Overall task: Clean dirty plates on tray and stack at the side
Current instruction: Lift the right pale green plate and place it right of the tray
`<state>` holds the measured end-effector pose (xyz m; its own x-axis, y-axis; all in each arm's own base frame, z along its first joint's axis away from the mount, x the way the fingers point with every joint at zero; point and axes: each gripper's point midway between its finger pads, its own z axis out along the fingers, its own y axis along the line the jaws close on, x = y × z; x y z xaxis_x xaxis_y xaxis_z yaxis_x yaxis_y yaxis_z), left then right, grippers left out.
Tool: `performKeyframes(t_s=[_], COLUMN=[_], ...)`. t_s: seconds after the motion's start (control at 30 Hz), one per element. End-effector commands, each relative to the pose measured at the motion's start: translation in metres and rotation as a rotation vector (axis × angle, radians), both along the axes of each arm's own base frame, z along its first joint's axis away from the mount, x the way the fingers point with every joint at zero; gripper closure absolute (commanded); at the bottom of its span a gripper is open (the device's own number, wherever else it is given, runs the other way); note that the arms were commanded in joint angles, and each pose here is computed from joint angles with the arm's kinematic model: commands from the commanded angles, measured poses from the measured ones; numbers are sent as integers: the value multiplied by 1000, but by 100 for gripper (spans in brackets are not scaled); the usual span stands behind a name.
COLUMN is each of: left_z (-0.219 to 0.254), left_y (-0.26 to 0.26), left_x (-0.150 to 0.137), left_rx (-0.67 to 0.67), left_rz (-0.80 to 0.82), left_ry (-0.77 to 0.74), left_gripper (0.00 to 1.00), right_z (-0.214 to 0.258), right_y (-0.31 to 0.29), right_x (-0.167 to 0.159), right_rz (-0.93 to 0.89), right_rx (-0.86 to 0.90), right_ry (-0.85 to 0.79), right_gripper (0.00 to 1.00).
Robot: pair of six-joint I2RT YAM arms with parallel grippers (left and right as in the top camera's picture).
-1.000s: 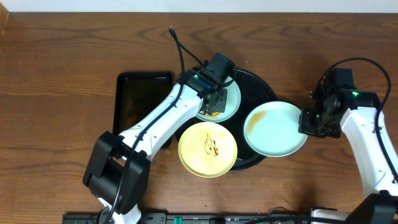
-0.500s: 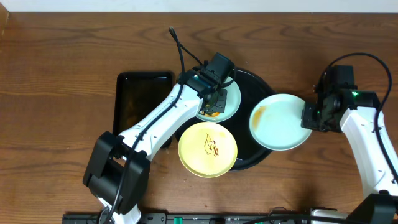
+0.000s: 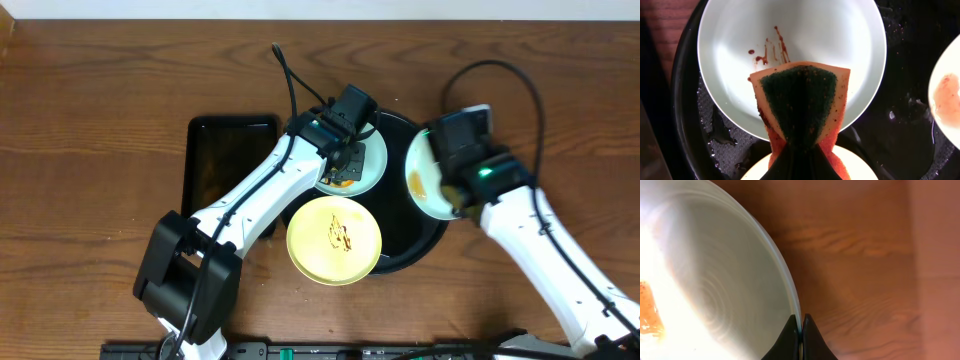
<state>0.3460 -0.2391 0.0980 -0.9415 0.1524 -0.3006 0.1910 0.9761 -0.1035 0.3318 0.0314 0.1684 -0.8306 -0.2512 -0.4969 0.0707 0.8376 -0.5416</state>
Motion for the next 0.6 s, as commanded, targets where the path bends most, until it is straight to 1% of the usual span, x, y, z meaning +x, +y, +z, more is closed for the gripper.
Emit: performKeyframes(t_s=[0.0, 0.17, 0.5, 0.57], left_z=[3, 3, 3, 3], left_y=[0, 1, 1, 1], left_x=[1, 1, 1, 1], left_rx=[0, 2, 2, 2], left_rz=[-6, -6, -6, -6], left_ry=[-10, -11, -10, -10], left_gripper=[93, 93, 93, 93], right_z=[39, 51, 52, 52], right_y=[4, 20, 23, 19], right_x=[0, 0, 1, 2], right_rz=[5, 39, 34, -6], right_rx=[-186, -231, -212, -182], right_ry=[-133, -196, -216, -240], right_gripper=[99, 99, 99, 99])
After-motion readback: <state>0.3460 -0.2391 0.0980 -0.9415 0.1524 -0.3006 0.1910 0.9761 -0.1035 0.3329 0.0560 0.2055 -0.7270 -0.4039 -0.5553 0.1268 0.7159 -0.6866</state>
